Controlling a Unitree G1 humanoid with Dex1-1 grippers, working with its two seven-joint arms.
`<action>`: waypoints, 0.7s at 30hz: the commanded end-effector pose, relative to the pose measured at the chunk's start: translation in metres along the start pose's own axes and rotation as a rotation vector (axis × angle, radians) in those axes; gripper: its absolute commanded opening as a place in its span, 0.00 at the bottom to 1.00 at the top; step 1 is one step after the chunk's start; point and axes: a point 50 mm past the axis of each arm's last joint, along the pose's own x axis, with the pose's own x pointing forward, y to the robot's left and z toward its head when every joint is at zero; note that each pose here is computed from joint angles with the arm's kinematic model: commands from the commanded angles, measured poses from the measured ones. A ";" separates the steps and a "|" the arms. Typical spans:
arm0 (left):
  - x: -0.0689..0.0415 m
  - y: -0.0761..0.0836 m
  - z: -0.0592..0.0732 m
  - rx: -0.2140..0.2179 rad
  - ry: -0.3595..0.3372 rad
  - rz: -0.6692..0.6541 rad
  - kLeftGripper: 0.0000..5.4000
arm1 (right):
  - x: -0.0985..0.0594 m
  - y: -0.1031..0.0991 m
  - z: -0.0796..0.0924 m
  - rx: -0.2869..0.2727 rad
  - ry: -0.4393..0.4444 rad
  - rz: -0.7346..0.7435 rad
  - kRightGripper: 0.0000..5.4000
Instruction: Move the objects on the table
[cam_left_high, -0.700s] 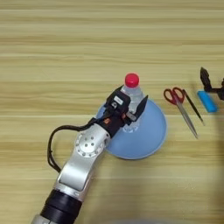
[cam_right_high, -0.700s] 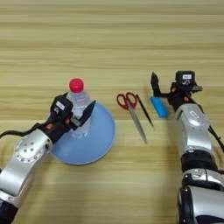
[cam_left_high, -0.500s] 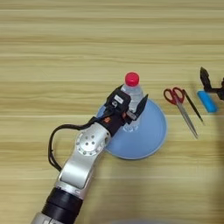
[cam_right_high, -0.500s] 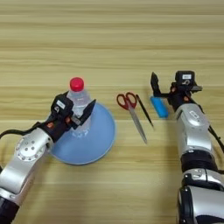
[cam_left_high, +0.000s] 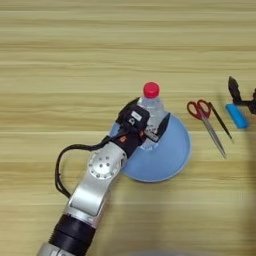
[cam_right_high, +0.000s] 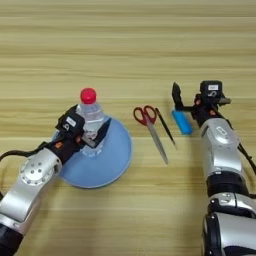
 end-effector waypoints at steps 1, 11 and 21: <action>-0.001 0.002 -0.004 0.014 0.029 0.010 0.92 | 0.001 0.002 0.003 -0.003 -0.010 0.010 1.00; -0.001 0.001 -0.004 0.016 0.021 0.011 1.00 | 0.001 0.002 0.003 -0.005 -0.009 0.011 1.00; 0.000 0.002 0.013 0.000 -0.094 0.032 1.00 | 0.001 0.002 0.003 -0.005 -0.008 0.011 1.00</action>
